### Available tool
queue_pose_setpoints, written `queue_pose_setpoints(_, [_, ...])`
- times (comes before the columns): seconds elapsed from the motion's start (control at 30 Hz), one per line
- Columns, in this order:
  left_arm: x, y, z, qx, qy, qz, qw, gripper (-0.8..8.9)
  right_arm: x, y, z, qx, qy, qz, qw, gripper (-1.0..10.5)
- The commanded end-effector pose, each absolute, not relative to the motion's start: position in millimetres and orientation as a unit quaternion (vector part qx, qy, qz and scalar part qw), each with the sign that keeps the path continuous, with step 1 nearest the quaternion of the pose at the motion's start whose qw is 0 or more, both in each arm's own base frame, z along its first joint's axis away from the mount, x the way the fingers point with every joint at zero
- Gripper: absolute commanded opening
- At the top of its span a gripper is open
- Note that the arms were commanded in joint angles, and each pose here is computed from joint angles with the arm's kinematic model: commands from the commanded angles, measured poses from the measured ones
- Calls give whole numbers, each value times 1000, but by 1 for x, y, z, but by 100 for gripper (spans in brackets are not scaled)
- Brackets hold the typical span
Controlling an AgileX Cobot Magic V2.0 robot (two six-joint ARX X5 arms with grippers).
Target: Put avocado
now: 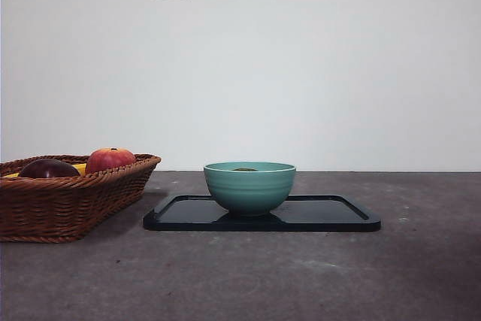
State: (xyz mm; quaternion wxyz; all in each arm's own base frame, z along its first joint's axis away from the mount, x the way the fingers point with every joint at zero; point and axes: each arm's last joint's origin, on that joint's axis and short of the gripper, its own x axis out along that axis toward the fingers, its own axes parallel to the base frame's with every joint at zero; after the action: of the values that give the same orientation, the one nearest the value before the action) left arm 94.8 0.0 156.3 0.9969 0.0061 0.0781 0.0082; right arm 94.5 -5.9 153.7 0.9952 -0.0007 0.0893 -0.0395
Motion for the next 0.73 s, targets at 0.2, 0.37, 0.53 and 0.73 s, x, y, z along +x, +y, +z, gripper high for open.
queue_pose_setpoints(0.2, [96, 0, 149, 11, 90, 9, 996, 19, 95, -6, 151, -14, 90, -40, 995, 14])
queue_pose_setpoints(0.37, [96, 0, 149, 11, 90, 9, 996, 19, 95, -6, 151, -14, 88, -40, 995, 14])
queue_pose_setpoints(0.53, [96, 0, 149, 11, 90, 9, 996, 19, 96, -6, 152, -14, 74, -39, 996, 14])
queue_pose_setpoints(0.73, [96, 0, 149, 11, 90, 9, 996, 19, 96, -6, 152, -14, 74, -39, 996, 14])
